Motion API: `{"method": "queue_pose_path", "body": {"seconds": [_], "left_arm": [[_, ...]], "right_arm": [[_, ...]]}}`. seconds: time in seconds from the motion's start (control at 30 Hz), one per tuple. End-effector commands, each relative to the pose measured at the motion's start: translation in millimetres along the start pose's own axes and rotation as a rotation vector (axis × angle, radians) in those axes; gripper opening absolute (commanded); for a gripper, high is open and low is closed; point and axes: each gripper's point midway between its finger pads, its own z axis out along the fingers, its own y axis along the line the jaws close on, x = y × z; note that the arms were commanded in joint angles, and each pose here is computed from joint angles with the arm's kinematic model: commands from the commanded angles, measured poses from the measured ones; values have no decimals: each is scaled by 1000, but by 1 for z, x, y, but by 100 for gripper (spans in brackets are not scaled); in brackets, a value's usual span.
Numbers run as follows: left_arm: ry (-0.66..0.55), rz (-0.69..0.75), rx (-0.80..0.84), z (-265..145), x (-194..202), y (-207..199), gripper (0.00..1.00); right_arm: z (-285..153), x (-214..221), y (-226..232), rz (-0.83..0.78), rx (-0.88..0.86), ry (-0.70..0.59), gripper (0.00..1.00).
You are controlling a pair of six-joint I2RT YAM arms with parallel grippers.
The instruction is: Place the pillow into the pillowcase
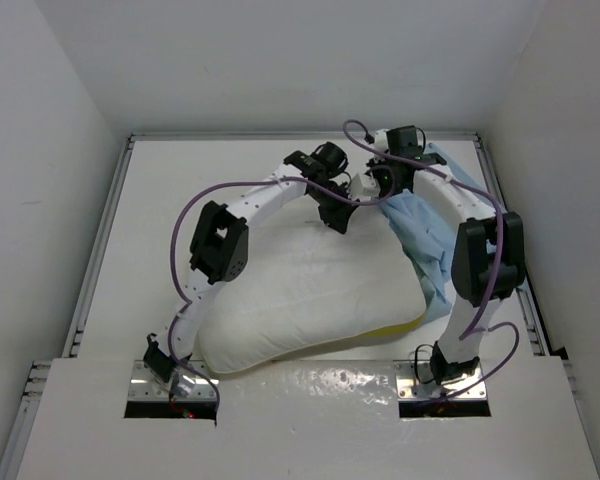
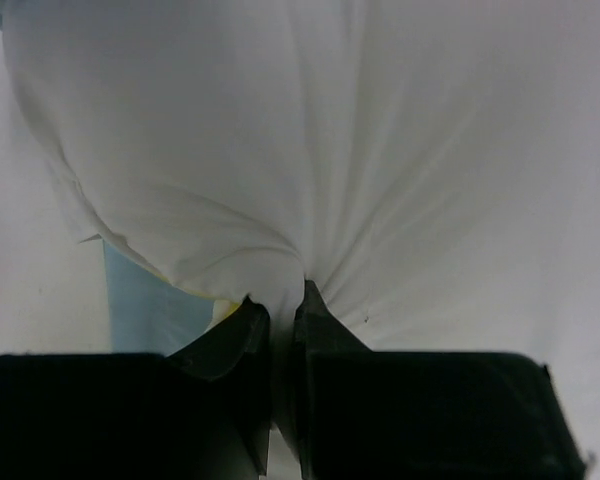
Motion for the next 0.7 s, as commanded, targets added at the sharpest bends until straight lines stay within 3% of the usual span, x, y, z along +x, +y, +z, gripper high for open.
{"method": "queue_pose_path", "body": {"seconds": [0.0, 0.1, 0.23, 0.33, 0.5, 0.67], "left_arm": [[-107, -27, -152, -3, -30, 34, 0], [-142, 35, -81, -17, -40, 24, 0], [-126, 162, 33, -24, -52, -19, 0], [-140, 177, 102, -34, -56, -39, 0], [-195, 143, 181, -47, -69, -62, 0], [-225, 53, 74, -44, -78, -33, 0]], "right_arm": [[-34, -8, 38, -104, -150, -43, 0], [-35, 12, 35, -87, -127, 23, 0], [-21, -16, 6, 16, 51, -81, 0], [-9, -42, -15, 122, 147, -130, 0], [-3, -81, -11, 246, 73, -222, 0], [-6, -62, 4, 255, 4, -183, 0]]}}
